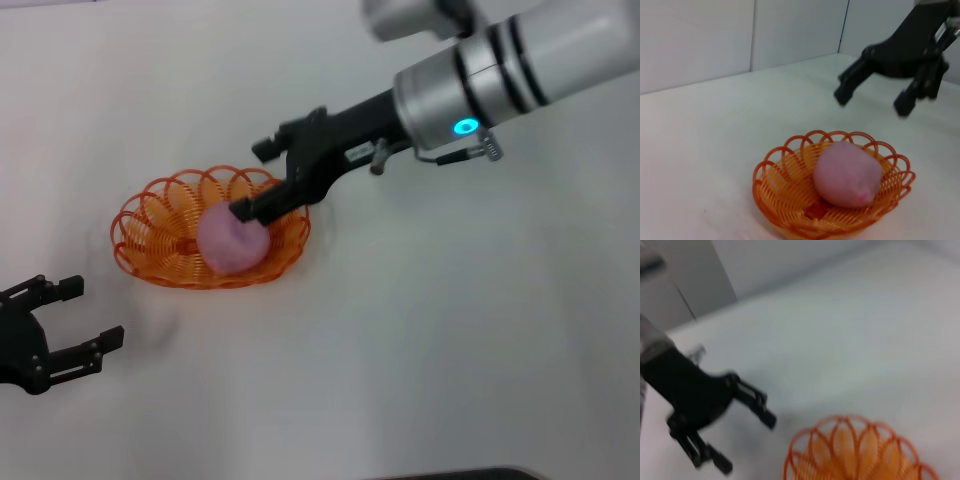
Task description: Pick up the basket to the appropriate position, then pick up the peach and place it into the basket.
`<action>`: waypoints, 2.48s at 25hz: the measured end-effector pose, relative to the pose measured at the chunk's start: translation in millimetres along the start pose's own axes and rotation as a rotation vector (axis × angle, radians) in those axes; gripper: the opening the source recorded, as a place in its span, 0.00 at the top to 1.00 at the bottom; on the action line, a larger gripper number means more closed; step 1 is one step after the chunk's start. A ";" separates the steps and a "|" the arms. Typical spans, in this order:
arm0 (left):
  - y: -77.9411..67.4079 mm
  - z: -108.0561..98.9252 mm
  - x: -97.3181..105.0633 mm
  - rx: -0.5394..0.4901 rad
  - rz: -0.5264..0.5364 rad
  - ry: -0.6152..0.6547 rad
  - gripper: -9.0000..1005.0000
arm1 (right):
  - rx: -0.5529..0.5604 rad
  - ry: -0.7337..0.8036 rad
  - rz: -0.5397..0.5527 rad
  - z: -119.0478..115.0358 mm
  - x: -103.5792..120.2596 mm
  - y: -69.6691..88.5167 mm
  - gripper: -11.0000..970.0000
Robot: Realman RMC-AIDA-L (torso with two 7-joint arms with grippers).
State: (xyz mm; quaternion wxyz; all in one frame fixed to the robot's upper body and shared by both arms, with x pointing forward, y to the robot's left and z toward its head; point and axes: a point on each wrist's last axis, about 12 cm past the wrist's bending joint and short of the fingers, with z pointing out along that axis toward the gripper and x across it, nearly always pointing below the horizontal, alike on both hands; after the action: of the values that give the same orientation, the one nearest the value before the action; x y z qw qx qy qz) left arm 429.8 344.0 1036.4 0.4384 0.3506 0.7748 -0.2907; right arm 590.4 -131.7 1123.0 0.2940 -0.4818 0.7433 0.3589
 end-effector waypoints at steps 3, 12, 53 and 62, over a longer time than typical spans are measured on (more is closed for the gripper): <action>0.6 0.3 -1.2 0.002 -0.005 -0.002 0.18 | 0.006 -0.102 -0.025 -18.5 10.5 2.0 0.01; 1.2 -0.2 -1.4 -0.002 -0.007 -0.003 0.18 | 0.074 -0.213 -0.027 -63.0 80.4 8.2 0.01; 0.2 -0.6 0.5 -0.004 -0.016 -0.004 0.18 | 0.222 -0.315 -0.081 -72.4 207.4 52.0 0.01; 0.2 -0.8 0.7 -0.005 -0.017 -0.005 0.18 | 0.225 -0.320 -0.082 -72.6 206.2 51.1 0.01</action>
State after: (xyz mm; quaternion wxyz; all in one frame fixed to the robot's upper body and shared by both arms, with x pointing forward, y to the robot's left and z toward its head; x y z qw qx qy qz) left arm 429.4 344.9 1036.1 0.4390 0.3421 0.7774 -0.2932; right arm 461.6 -281.0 1015.6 0.4746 -0.4126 0.7024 0.3333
